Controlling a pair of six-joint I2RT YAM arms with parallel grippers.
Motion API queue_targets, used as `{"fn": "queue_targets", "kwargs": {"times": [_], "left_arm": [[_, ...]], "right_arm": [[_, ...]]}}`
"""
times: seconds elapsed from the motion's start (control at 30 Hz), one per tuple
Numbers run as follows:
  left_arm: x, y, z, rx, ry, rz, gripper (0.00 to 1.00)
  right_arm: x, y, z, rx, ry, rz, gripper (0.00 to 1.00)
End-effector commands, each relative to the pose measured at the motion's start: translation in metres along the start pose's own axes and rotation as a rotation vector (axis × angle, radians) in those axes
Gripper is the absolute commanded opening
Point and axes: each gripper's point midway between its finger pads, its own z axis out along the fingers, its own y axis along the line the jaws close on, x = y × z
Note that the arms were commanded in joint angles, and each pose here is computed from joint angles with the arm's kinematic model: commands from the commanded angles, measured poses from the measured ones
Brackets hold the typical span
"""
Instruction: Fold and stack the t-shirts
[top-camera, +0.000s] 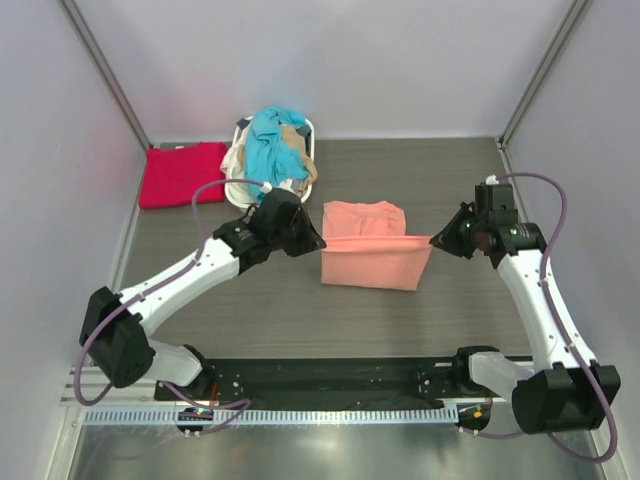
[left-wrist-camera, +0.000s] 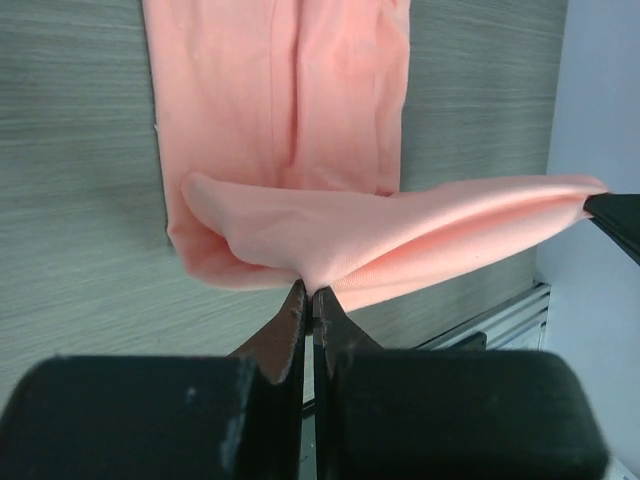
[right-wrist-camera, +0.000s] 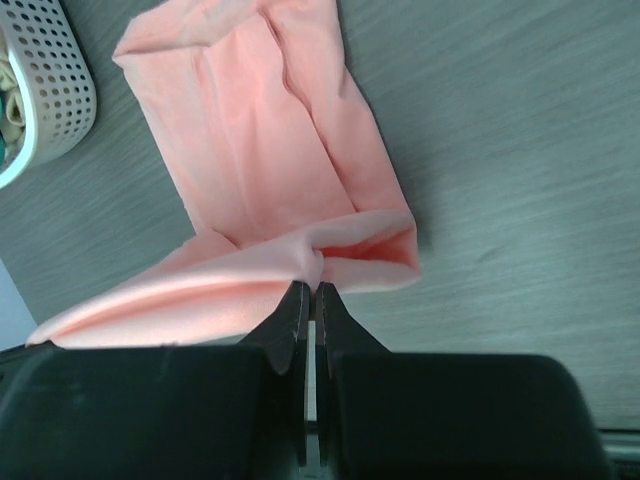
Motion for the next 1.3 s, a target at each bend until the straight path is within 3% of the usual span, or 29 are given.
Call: {"fn": "queue_targets", "kwargs": {"times": [0.0,0.53,0.97,1.07,1.1,1.13,1.17,1.2,1.23,1.27], "left_arm": [[-0.033,0.013,0.005,-0.056,-0.029,0.037,0.00],[-0.091,0.036,0.082,-0.114,0.022,0.034,0.00],[-0.124,0.062,0.135,-0.178,0.052,0.012,0.00],[-0.134,0.067,0.149,-0.187,0.049,0.010,0.06],[-0.140,0.063,0.152,-0.174,0.048,0.015,0.14],[-0.139,0.073,0.164,-0.201,0.065,0.021,0.21],[-0.159,0.062,0.158,-0.202,0.028,0.030,0.41],[-0.165,0.055,0.158,-0.184,0.027,0.041,0.53],[-0.166,0.053,0.162,-0.176,0.044,0.058,0.71],[-0.178,0.036,0.149,-0.151,0.028,0.072,0.78]], "right_arm": [[-0.049,0.014,0.007,0.001,-0.142,-0.062,0.01],[-0.108,0.043,0.078,0.025,-0.129,-0.079,0.01],[-0.125,0.047,0.143,0.052,-0.063,-0.082,0.01],[-0.131,0.047,0.167,0.065,-0.046,-0.080,0.01],[-0.134,0.049,0.173,0.062,-0.045,-0.089,0.04],[-0.143,0.056,0.182,0.045,-0.049,-0.102,0.33],[-0.150,0.058,0.185,0.050,-0.062,-0.108,0.52],[-0.157,0.061,0.186,0.047,-0.071,-0.110,0.67],[-0.169,0.072,0.180,0.024,-0.097,-0.127,0.81],[-0.174,0.075,0.171,0.020,-0.119,-0.130,0.84]]}}
